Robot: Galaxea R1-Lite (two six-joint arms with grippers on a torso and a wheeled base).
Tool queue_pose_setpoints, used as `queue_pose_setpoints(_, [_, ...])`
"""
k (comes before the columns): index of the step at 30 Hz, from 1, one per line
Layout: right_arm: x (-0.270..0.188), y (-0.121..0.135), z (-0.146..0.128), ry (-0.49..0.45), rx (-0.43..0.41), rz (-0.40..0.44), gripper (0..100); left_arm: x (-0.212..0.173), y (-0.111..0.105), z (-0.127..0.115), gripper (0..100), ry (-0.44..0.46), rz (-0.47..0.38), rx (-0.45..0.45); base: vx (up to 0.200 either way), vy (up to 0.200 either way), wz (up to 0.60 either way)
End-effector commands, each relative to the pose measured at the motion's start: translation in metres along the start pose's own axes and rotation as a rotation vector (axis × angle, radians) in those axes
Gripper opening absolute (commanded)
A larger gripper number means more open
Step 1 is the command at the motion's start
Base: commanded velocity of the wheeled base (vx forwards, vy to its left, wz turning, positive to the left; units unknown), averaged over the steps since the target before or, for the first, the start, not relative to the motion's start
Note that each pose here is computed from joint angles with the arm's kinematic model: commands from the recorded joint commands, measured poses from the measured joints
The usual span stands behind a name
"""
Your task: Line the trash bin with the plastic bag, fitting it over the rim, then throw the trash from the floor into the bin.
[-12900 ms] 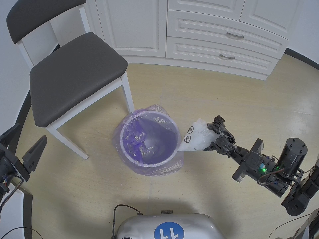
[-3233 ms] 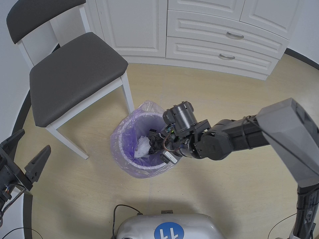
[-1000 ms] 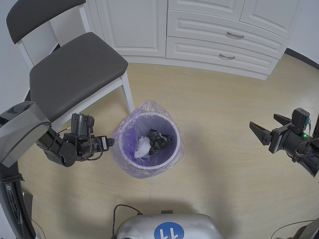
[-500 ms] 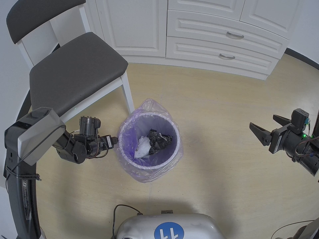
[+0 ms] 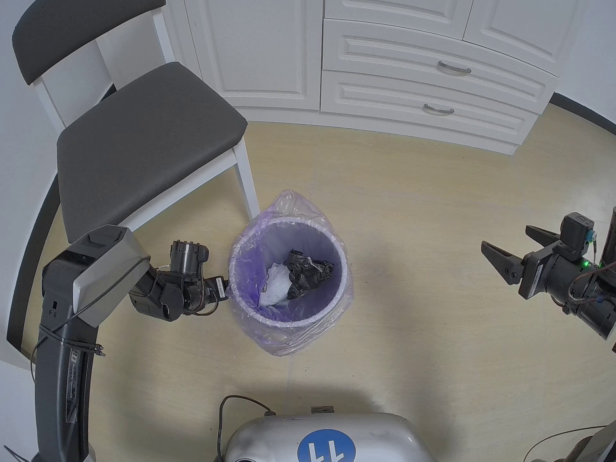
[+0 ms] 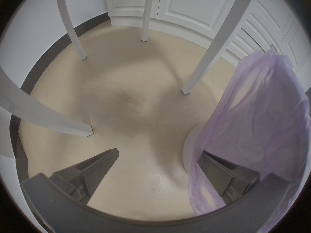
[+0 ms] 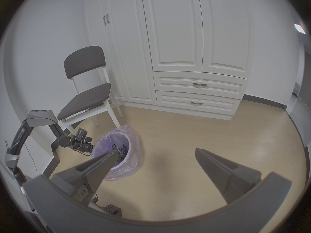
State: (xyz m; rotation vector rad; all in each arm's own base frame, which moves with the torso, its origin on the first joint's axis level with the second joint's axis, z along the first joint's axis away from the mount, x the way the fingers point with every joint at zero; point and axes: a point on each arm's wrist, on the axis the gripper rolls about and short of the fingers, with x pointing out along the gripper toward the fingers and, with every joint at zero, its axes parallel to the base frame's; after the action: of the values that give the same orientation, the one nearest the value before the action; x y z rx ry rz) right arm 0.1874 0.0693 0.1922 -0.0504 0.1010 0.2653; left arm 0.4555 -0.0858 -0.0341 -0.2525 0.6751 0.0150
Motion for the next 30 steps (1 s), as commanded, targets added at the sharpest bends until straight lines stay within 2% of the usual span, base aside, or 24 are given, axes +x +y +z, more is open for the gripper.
queue_pose_setpoints(1, [0.001, 0.000, -0.002, 0.010, -0.001, -0.002, 100, 0.005, 0.006, -0.006, 100, 0.016, 0.017, -0.002, 0.000, 0.000, 0.00])
queue_pose_setpoints(5, [-0.001, -0.001, -0.002, 0.003, -0.002, -0.002, 100, -0.004, 0.024, -0.006, 100, 0.029, 0.061, 0.011, 0.000, 0.000, 0.00])
queue_pose_setpoints(9, [-0.003, -0.001, -0.002, -0.001, -0.003, 0.006, 100, -0.022, 0.046, -0.009, 100, 0.065, 0.098, 0.102, 0.000, 0.000, 0.00])
queue_pose_setpoints(10, [-0.005, -0.001, -0.001, -0.007, -0.005, 0.009, 100, -0.036, 0.061, -0.008, 100, 0.072, 0.114, 0.182, 0.000, 0.000, 0.00])
queue_pose_setpoints(11, [-0.005, -0.001, 0.000, -0.011, -0.005, 0.009, 100, -0.041, 0.067, -0.008, 100, 0.065, 0.113, 0.220, 0.000, 0.000, 0.00])
queue_pose_setpoints(15, [-0.009, -0.001, 0.001, -0.020, -0.006, 0.014, 100, -0.058, 0.074, -0.012, 100, 0.041, 0.073, 0.302, 0.000, 0.000, 0.00])
queue_pose_setpoints(23, [-0.016, -0.001, 0.003, -0.034, -0.010, 0.025, 100, -0.060, 0.069, -0.017, 100, 0.027, 0.061, 0.302, 0.000, 0.000, 0.00])
queue_pose_setpoints(30, [-0.017, -0.001, 0.003, -0.033, -0.010, 0.042, 100, -0.049, 0.062, -0.020, 100, 0.008, 0.048, 0.237, 0.000, 0.000, 0.00])
